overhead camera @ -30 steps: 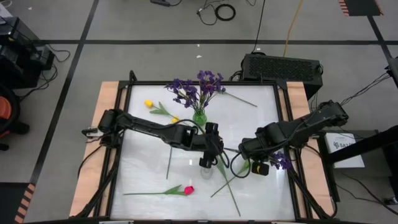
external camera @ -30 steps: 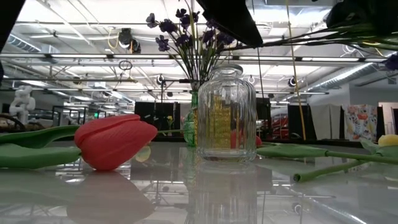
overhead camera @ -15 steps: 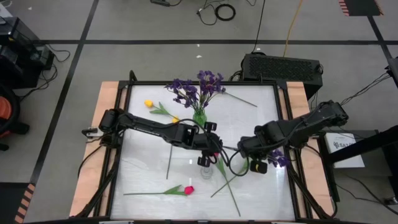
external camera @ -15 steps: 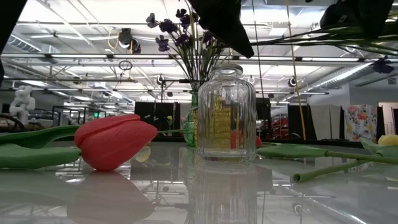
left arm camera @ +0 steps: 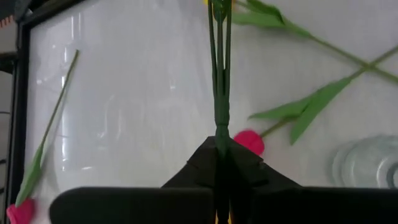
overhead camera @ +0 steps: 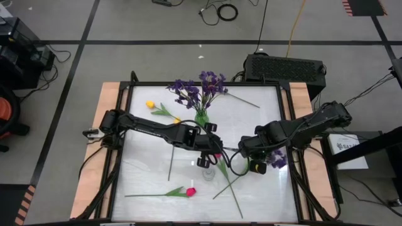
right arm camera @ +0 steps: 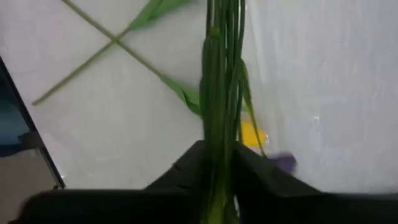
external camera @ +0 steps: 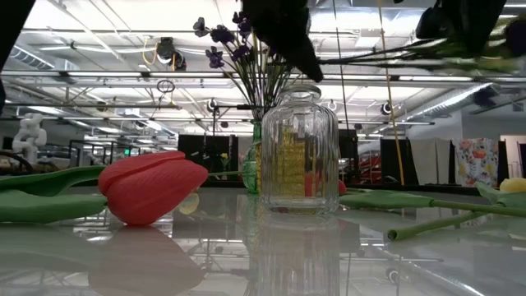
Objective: Sort flowers into vase by color
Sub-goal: Put the purple flowers into the green vase
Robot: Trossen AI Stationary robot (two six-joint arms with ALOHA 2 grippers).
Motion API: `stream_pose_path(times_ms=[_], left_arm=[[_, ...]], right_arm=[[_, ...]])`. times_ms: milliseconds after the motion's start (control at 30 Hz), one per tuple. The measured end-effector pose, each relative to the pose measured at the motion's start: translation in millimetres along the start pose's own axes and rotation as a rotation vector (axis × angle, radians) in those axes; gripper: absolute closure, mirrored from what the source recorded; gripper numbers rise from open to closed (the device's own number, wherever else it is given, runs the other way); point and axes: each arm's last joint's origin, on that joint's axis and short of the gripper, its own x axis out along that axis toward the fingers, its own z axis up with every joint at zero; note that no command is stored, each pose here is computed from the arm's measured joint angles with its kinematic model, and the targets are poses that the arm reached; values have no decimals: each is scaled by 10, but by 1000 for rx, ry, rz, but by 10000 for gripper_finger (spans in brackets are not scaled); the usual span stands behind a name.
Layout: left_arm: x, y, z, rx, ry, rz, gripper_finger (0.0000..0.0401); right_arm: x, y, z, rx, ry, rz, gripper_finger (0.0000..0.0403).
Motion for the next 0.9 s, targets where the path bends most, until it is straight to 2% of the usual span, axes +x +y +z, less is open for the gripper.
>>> stream_pose_path(times_ms=[200,367,600,767,900], left_arm=[[-130,27,-89,-25,84,-14,393],[-322,66,-158,-71,145,2,391],[-764,114,-161,-92,98,37,390],[-1332,216,-244,-111,30,60,390],[-1837,317,-406,-196,-20,95,389]], right_arm=[[-109,-90,-48,-8,-144,-162,221],[-378,-117,-205,-66,-362,-158,164],[-730,-176,-605,-49,-655,-126,157],[-705,-196,-807,-34,-737,-139,163],[-676,-164,-816,-45,-815,-128,168]])
